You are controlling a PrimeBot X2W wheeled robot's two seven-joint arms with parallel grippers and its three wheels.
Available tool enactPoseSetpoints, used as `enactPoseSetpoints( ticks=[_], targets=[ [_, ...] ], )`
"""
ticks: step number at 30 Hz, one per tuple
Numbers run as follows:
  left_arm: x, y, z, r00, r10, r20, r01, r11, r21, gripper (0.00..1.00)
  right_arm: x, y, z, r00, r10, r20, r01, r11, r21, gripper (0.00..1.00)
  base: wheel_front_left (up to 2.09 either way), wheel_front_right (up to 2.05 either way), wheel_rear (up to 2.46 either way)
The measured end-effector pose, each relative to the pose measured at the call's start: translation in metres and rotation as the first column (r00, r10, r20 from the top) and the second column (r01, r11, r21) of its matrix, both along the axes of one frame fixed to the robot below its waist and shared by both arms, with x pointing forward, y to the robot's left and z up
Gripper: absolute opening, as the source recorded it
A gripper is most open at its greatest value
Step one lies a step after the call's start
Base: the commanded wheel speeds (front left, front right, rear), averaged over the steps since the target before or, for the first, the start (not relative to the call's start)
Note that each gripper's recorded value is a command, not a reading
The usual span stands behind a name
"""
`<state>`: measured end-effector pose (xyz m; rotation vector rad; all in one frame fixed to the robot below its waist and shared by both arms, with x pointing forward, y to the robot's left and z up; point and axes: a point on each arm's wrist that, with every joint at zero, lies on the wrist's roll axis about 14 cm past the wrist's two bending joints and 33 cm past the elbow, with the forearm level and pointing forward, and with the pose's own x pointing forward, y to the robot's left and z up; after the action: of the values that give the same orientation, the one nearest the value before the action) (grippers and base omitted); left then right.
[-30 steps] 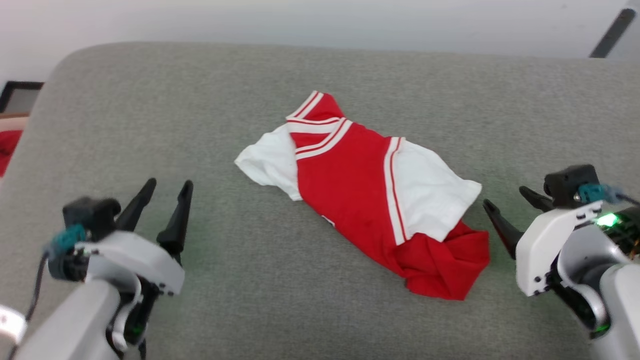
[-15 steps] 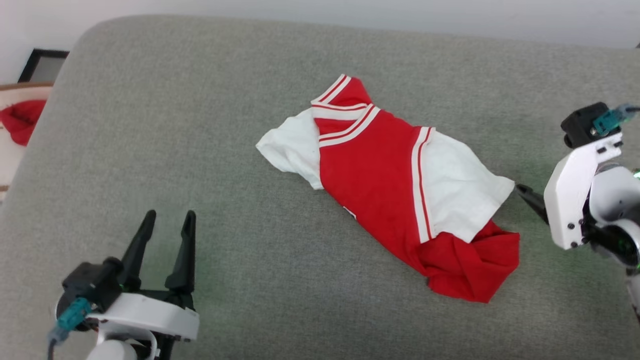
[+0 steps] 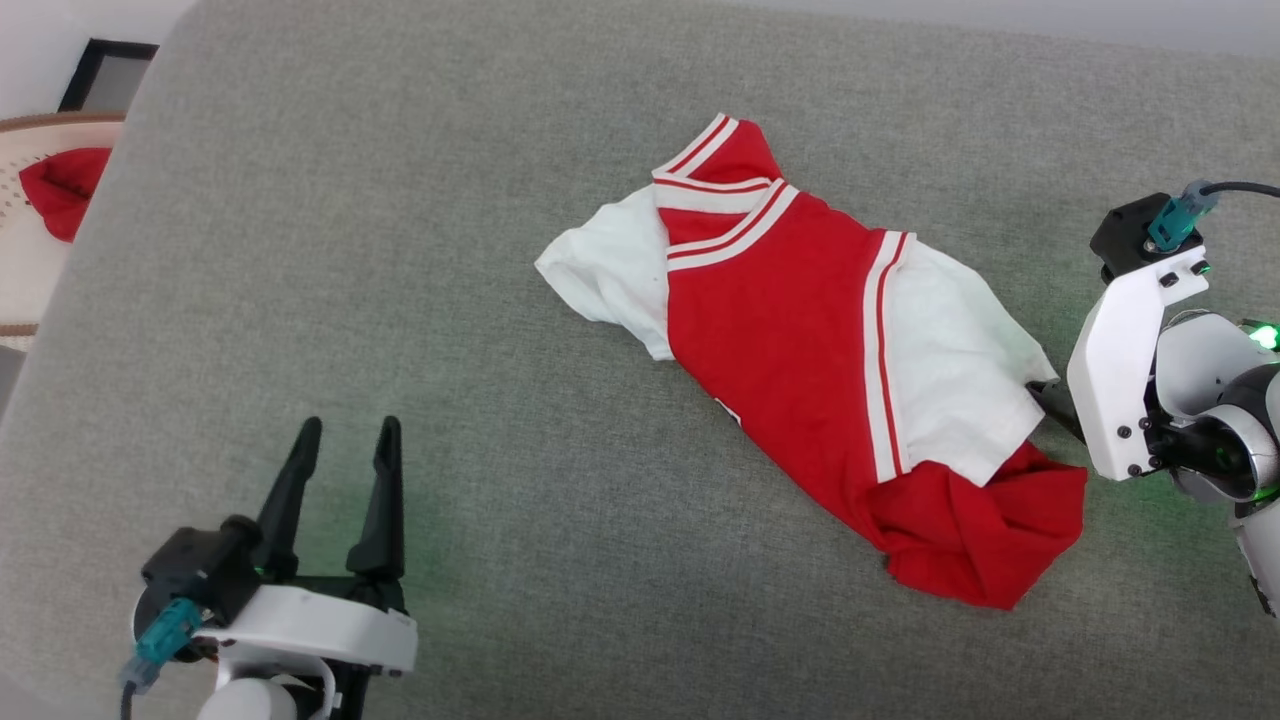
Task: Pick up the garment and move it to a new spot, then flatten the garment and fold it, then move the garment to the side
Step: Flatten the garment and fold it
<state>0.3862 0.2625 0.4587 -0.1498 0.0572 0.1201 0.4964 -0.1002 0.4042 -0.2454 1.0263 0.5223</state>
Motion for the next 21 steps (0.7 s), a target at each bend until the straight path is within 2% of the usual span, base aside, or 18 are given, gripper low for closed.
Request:
enactPoseSetpoints(
  ticks=[1,9,15,21],
  targets=[
    [0.000,0.000,-0.001,1.000,0.002,-0.002,-0.002,1.000,-0.003,1.00,0.000,0.001,-0.001,1.000,0.008,-0.001,-0.008,1.000,-0.003,0.00,0.00,0.00,0.00],
    [0.000,-0.005,0.000,1.000,-0.013,0.002,0.013,1.000,-0.014,1.00,0.005,0.003,0.001,1.000,-0.008,0.026,0.007,0.999,0.038,0.00,0.00,0.00,0.00],
    [0.004,-0.007,0.004,1.000,-0.024,0.017,0.025,1.000,-0.014,1.00,0.026,-0.018,0.018,0.983,-0.112,0.142,0.098,0.990,0.100,0.00,0.00,0.00,0.00],
    [0.010,-0.010,0.005,0.999,-0.039,0.024,0.039,0.999,-0.015,1.00,0.051,-0.060,0.035,0.940,-0.226,0.256,0.206,0.973,0.101,0.00,0.00,0.00,0.00]
  ],
)
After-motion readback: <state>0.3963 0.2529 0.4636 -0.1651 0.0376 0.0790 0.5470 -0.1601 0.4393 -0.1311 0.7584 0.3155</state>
